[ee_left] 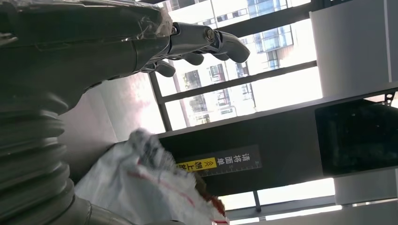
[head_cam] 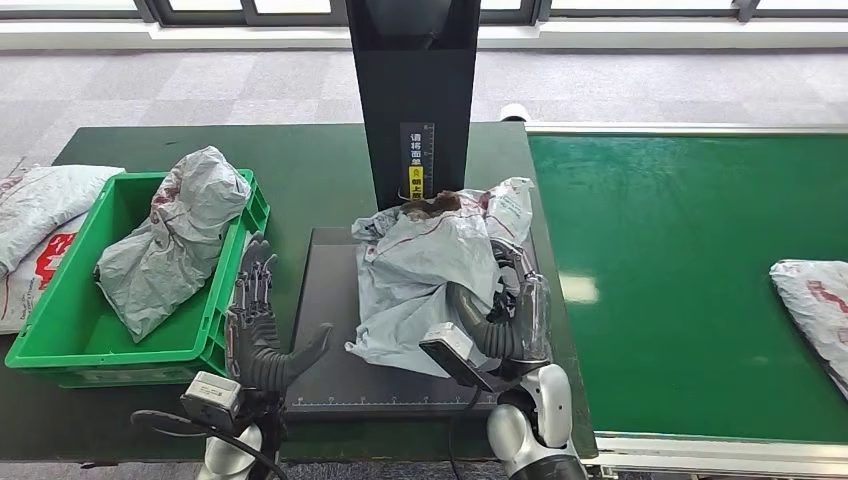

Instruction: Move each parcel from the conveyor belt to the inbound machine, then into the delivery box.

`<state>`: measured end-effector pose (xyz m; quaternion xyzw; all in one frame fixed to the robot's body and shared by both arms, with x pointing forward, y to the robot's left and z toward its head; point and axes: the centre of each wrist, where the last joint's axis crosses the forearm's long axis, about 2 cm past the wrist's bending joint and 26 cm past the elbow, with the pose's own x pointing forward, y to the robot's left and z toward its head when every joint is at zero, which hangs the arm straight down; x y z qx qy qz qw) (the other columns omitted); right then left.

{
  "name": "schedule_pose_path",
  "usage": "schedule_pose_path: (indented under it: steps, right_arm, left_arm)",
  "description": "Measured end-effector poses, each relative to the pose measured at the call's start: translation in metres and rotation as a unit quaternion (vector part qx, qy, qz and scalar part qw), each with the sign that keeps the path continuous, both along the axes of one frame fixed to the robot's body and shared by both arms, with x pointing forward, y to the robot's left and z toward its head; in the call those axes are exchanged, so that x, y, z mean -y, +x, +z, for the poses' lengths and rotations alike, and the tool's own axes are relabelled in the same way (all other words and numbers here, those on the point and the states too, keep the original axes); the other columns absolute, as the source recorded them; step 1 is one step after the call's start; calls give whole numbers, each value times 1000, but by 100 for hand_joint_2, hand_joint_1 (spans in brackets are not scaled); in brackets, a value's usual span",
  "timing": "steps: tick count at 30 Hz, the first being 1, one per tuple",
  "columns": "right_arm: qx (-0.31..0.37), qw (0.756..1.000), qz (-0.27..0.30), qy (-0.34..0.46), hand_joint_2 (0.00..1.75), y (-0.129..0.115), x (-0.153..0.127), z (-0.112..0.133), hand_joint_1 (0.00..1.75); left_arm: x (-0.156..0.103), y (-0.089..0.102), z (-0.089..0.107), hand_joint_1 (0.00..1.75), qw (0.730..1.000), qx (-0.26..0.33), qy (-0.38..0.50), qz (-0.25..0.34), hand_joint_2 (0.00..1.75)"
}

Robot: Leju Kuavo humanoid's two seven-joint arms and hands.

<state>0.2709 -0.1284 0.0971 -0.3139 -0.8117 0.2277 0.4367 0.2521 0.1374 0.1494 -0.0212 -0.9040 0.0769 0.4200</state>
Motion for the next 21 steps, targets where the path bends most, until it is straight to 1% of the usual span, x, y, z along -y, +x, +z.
schedule_pose_path:
  steps: [2,6,10,21]
  right_arm:
    - [9,1000,-7,5,175,0,4,3,0]
    - [21,1000,-18,6,0,1,10,7,0]
    - [17,999,-28,3,0,1,12,7,0]
    - [10,999,-33,4,0,1,14,5,0]
  left_arm:
    - [-1,0,0,0,1000,-1,-1,2,175]
    - [-1,0,-1,0,1000,-2,-1,5,175]
    - [-2,-1,-2,0,1000,-6,-3,20,175]
    - [-2,-1,-4,0,1000,-10,-3,25,175]
